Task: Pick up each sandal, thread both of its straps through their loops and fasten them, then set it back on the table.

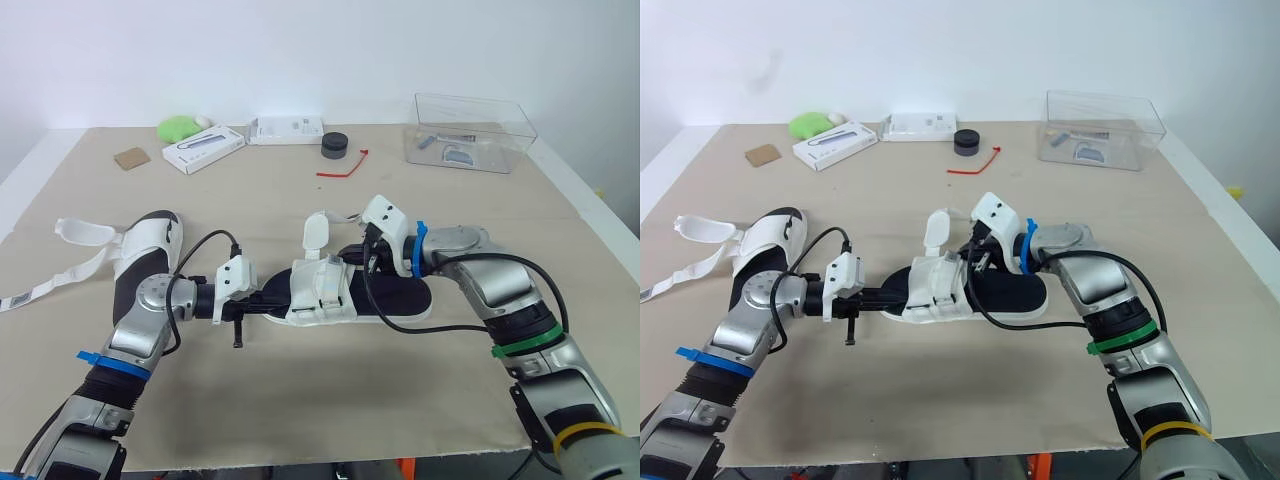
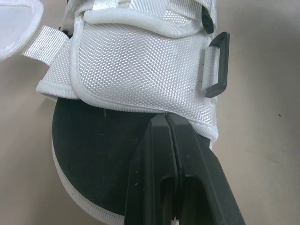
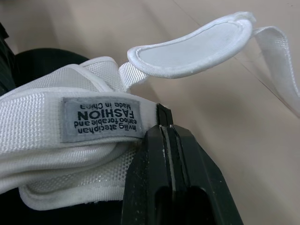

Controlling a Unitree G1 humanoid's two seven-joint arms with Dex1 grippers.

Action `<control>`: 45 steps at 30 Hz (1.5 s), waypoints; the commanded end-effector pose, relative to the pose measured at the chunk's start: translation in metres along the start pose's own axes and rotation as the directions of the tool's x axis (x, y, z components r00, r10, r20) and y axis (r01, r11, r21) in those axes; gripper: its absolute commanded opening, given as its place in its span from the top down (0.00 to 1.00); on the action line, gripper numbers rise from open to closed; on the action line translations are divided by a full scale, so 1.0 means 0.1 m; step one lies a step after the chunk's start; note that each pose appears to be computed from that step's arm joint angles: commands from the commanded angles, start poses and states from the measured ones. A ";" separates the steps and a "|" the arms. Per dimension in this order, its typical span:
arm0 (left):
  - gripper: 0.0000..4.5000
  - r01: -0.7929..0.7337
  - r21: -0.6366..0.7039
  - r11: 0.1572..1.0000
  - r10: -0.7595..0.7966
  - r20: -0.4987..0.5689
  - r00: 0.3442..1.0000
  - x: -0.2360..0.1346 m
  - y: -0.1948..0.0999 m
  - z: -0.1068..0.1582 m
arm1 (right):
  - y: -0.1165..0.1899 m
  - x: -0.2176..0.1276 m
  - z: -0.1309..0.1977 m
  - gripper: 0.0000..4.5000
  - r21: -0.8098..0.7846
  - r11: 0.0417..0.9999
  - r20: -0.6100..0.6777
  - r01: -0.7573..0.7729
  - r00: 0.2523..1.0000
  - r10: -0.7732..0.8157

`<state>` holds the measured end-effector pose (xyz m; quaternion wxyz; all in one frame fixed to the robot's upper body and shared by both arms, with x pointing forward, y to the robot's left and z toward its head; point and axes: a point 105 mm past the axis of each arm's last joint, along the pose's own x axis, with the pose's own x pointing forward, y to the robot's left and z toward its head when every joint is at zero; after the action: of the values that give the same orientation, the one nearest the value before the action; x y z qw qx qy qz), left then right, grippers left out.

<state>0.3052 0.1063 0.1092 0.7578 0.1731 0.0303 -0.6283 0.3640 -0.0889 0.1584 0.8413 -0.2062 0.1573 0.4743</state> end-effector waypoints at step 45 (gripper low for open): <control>1.00 0.119 0.099 0.988 -0.119 -0.012 0.993 0.03 -0.13 0.01 | -0.09 0.60 0.80 0.01 0.669 0.696 0.226 -0.261 0.963 0.144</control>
<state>0.2957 0.1031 0.1083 0.7098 0.2094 0.0094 -0.6725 0.4038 -0.0149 0.1750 0.8076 0.1722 0.3189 0.4652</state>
